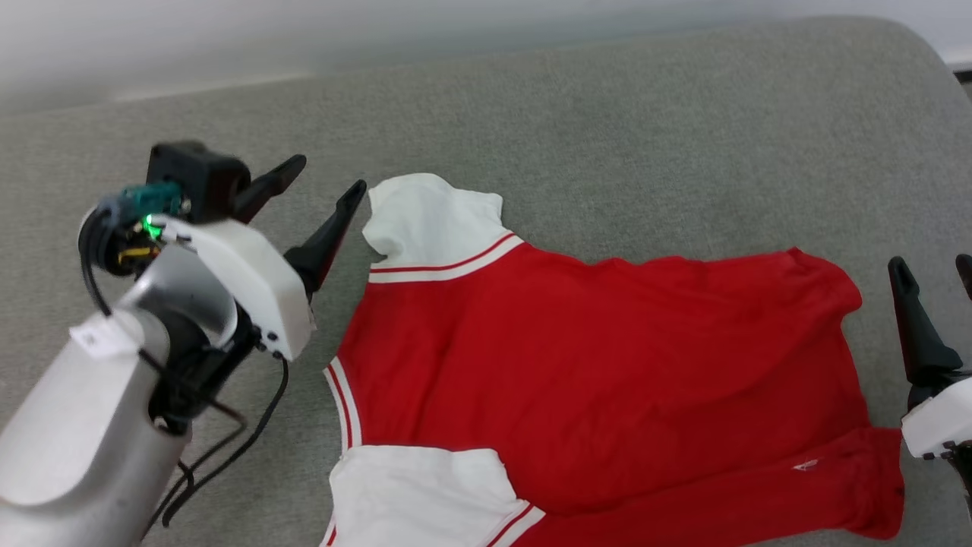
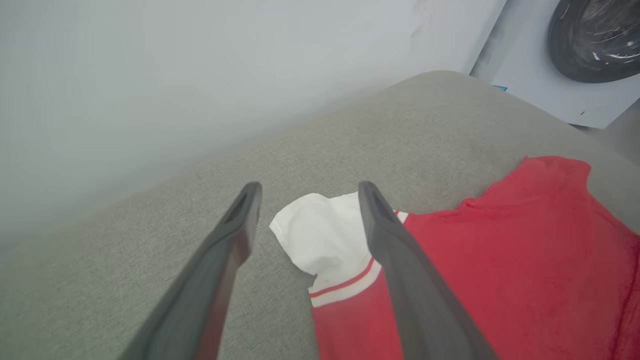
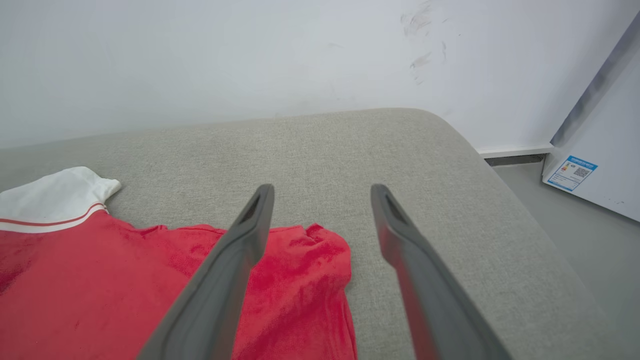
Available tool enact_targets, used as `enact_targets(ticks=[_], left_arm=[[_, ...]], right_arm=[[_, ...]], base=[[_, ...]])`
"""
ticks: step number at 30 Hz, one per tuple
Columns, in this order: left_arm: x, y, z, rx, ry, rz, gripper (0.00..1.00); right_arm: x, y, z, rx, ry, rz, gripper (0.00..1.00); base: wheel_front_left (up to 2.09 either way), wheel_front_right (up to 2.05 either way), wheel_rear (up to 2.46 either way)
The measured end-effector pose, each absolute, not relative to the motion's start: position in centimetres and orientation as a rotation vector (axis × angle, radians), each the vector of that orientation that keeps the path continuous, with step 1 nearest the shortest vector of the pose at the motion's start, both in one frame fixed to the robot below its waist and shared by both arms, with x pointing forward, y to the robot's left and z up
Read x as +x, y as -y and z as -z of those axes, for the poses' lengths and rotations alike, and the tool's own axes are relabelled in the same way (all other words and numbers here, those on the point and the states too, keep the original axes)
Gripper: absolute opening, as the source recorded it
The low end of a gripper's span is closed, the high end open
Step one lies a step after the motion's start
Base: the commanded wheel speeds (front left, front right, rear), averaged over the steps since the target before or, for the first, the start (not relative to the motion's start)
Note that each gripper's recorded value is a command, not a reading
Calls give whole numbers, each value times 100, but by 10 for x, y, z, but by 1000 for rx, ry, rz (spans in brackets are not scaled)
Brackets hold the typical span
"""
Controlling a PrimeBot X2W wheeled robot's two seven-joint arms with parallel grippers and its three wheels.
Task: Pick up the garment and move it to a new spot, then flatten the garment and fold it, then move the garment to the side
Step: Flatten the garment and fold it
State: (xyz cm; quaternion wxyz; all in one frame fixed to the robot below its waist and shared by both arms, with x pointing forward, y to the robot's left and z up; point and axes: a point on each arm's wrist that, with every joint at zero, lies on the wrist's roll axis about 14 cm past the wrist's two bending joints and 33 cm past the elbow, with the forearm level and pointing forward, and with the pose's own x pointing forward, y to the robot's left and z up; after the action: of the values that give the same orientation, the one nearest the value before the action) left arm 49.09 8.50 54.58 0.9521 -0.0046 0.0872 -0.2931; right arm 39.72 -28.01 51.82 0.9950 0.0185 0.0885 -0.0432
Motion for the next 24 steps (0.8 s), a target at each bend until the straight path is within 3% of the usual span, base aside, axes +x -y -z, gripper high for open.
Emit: enact_targets(ticks=[9, 14, 24], left_arm=[[552, -60, -482, 139, -565, 692, 100], [564, -62, -433, 225, -757, 688, 100], [571, -71, -384, 354, -887, 671, 100]], right_arm=[[404, 283, -479, 56, -235, 125, 100], [401, 288, -458, 65, -281, 151, 100], [393, 295, -438, 77, -326, 188, 100]], base=[[0, 0, 0], [0, 0, 0], [0, 0, 0]])
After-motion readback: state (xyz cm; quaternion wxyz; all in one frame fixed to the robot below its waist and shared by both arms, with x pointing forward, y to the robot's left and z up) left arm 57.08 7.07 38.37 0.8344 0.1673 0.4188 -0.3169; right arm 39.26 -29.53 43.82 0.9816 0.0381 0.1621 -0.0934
